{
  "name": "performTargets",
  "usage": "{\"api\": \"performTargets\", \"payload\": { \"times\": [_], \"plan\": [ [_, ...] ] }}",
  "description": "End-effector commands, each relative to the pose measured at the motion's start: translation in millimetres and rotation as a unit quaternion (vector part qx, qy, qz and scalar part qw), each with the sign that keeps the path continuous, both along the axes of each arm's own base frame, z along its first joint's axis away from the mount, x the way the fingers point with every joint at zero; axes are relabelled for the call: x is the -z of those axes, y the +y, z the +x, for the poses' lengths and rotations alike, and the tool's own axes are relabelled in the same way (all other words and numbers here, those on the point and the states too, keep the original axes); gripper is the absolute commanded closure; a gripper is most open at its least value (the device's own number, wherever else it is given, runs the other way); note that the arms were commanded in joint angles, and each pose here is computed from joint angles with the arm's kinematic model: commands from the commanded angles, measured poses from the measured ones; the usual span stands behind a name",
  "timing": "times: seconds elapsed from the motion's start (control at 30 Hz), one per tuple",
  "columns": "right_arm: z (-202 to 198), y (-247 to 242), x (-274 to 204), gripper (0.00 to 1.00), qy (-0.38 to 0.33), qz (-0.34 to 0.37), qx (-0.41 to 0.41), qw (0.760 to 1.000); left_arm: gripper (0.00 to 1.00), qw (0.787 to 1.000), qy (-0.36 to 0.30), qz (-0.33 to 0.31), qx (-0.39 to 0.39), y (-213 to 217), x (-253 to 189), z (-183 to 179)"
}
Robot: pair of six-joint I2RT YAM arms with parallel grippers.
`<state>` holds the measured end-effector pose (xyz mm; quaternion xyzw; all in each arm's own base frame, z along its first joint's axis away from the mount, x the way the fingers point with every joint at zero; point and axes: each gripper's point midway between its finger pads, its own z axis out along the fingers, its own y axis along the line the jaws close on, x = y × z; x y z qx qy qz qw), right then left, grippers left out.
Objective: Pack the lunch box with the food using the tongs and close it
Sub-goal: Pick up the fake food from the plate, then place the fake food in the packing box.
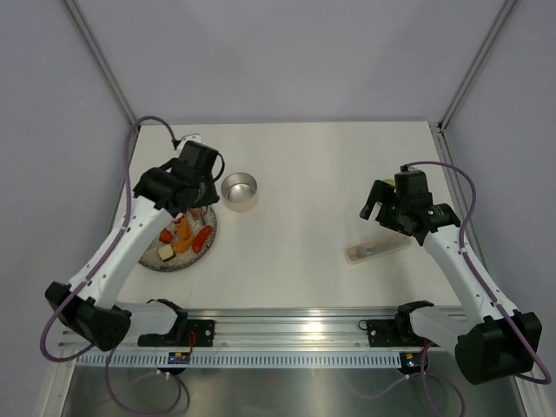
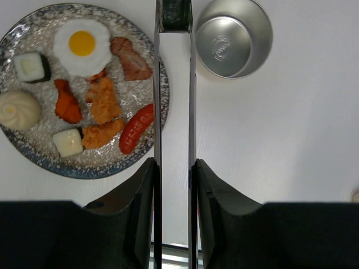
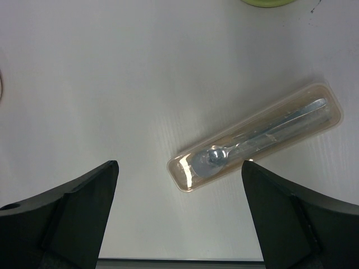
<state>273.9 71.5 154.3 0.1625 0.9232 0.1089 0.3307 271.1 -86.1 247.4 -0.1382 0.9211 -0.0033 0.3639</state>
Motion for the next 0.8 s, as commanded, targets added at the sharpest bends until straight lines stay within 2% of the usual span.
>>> {"api": "performTargets", "payload": {
  "times": [0.0,0.07,0.23,0.77],
  "plan": [
    [7,1,-18,0.0,-0.024,0.006,0.0,1.0,0.83,0.996,0.007,0.044,0.081,-32,2,21],
    [7,1,-18,0.0,-0.024,0.007,0.002,1.0,0.82,0.993,0.012,0.032,0.115,-52,7,24],
    [4,-2,-19,0.01,-0.022,0.002,0.006,1.0,0.82,0.988,0.042,0.018,0.145,-77,33,39],
    [-1,-3,-12,0.01,-0.012,0.0,0.007,1.0,0.78,0.987,0.044,-0.013,0.155,-107,69,65]
  ]
}}
